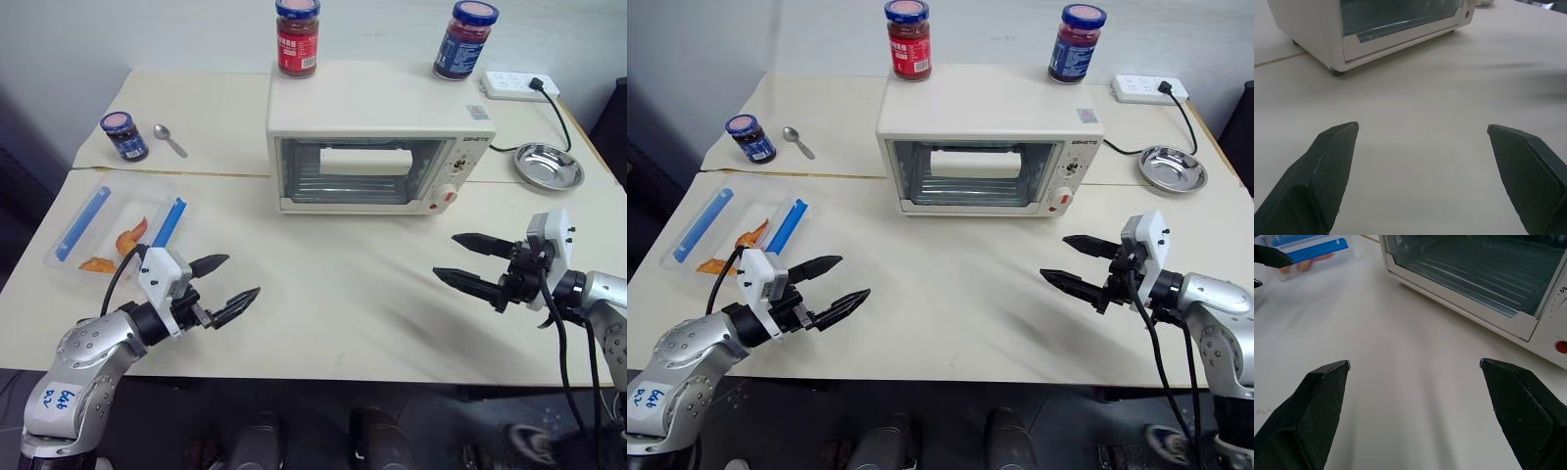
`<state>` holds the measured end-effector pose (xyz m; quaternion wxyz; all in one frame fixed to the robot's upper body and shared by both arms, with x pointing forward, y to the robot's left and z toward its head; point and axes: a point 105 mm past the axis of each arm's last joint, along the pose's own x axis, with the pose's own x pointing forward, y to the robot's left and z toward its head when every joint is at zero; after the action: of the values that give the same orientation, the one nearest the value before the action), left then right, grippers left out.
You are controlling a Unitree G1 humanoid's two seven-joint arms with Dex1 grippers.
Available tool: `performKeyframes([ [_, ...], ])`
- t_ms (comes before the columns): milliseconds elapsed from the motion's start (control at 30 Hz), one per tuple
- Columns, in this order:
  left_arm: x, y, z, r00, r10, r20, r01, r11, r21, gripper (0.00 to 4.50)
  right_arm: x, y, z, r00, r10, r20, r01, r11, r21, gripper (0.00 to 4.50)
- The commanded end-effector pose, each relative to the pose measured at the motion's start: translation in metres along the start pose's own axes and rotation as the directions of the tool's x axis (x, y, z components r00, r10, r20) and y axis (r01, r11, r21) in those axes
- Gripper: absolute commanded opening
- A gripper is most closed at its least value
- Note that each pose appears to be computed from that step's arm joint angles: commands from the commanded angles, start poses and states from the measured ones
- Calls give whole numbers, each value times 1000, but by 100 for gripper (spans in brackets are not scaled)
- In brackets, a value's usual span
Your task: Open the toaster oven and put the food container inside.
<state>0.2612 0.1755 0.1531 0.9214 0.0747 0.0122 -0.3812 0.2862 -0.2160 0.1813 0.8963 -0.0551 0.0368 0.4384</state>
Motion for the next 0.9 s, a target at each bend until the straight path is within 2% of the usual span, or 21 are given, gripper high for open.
performKeyframes([
  [33, 1, 0, 1, 1000, -1, -14, 2, 998, 63, 450, -1, 1, 10, 1000, -6, 15, 7, 998, -57, 445],
  [267, 1, 0, -5, 999, 0, -46, 0, 1000, -3, 450, 0, -3, 8, 999, -33, 3, 33, 997, -69, 445],
  [433, 4, -5, 1, 999, -35, -25, 35, 999, 1, 450, 5, -3, 11, 999, -43, 16, 43, 998, -49, 445],
  [567, 8, -15, 23, 993, -107, 46, 109, 993, -39, 450, 18, 1, 24, 997, -10, 82, 12, 1000, -29, 445],
  [733, 14, -21, 52, 972, -227, 61, 227, 974, 20, 450, 45, -2, 45, 988, 48, 147, -44, 999, -30, 445],
  [900, 14, -17, 83, 953, -293, 81, 287, 954, 84, 450, 72, -11, 57, 984, 83, 160, -73, 995, -66, 445],
])
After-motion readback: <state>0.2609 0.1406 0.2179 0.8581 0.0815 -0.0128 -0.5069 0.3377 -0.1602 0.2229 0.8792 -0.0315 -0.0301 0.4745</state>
